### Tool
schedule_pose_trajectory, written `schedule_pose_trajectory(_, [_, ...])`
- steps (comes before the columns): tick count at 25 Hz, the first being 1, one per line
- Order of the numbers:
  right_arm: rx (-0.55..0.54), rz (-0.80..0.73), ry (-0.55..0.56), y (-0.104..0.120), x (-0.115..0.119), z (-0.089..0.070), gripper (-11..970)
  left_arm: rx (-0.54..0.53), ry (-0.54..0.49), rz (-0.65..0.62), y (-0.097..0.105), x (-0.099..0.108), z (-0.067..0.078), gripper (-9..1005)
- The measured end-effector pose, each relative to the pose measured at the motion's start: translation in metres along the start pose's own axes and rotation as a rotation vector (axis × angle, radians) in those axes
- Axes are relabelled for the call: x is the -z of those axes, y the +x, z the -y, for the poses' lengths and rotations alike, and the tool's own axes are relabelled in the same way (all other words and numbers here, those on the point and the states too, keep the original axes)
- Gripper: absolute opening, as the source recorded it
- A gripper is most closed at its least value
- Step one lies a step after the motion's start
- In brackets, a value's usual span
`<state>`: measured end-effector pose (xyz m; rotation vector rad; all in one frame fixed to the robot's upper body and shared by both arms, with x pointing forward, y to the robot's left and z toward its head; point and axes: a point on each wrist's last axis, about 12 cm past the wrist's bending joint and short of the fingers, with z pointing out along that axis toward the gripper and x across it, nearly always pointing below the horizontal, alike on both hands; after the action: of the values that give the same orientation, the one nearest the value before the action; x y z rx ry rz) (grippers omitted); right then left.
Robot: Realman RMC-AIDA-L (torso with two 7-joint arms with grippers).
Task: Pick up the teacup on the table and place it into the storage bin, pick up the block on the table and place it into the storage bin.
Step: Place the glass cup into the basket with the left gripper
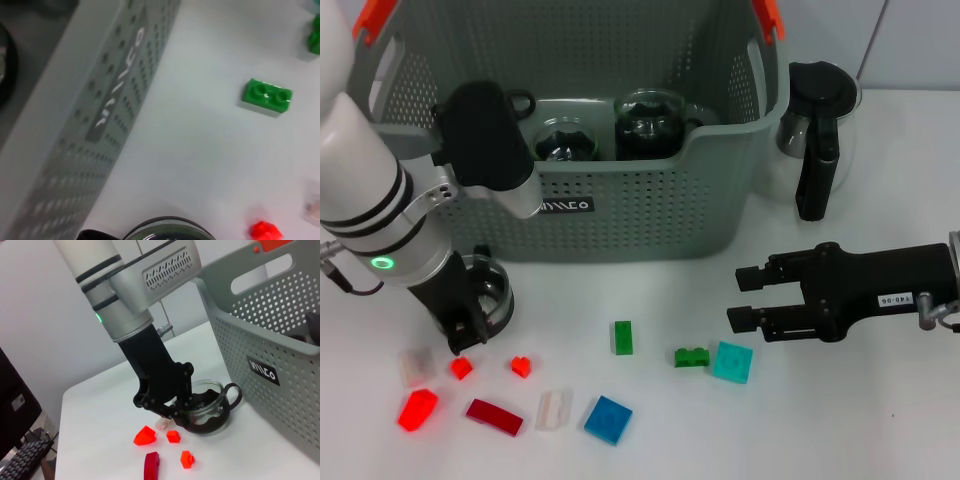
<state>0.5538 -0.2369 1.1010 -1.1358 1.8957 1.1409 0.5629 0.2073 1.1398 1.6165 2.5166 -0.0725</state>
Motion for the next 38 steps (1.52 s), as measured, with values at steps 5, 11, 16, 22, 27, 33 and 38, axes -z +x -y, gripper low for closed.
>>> schedule_pose_trajectory(5, [0.005,-0.002,-0.004,-0.002,-0.001,0.000,642,-0.041,0.068,-0.020,0.001,0.010,0.009,61])
schedule_pose_trajectory(11, [0.009,-0.002,-0.007,-0.003,-0.001,0.000,642,-0.102,0.226,0.065,0.000,0.043,0.021,71])
schedule_pose_trajectory(16, [0.005,-0.002,-0.008,-0.001,-0.002,0.000,642,-0.134,0.252,0.268,0.001,0.077,0.016,80])
schedule_pose_trajectory(22, [0.001,0.000,-0.007,0.000,-0.001,0.000,642,-0.162,0.259,0.522,0.004,0.102,-0.004,90])
schedule_pose_trajectory(27, [-0.006,0.002,-0.008,0.000,-0.001,0.000,642,-0.179,0.284,0.710,0.009,0.118,-0.021,98])
schedule_pose_trajectory(33, [-0.005,0.003,-0.004,0.000,-0.001,0.000,642,-0.130,0.188,0.862,0.005,0.129,-0.039,109])
schedule_pose_trajectory(38, [-0.003,0.003,-0.003,-0.001,-0.002,0.001,642,-0.057,0.069,0.925,-0.010,0.123,-0.050,117])
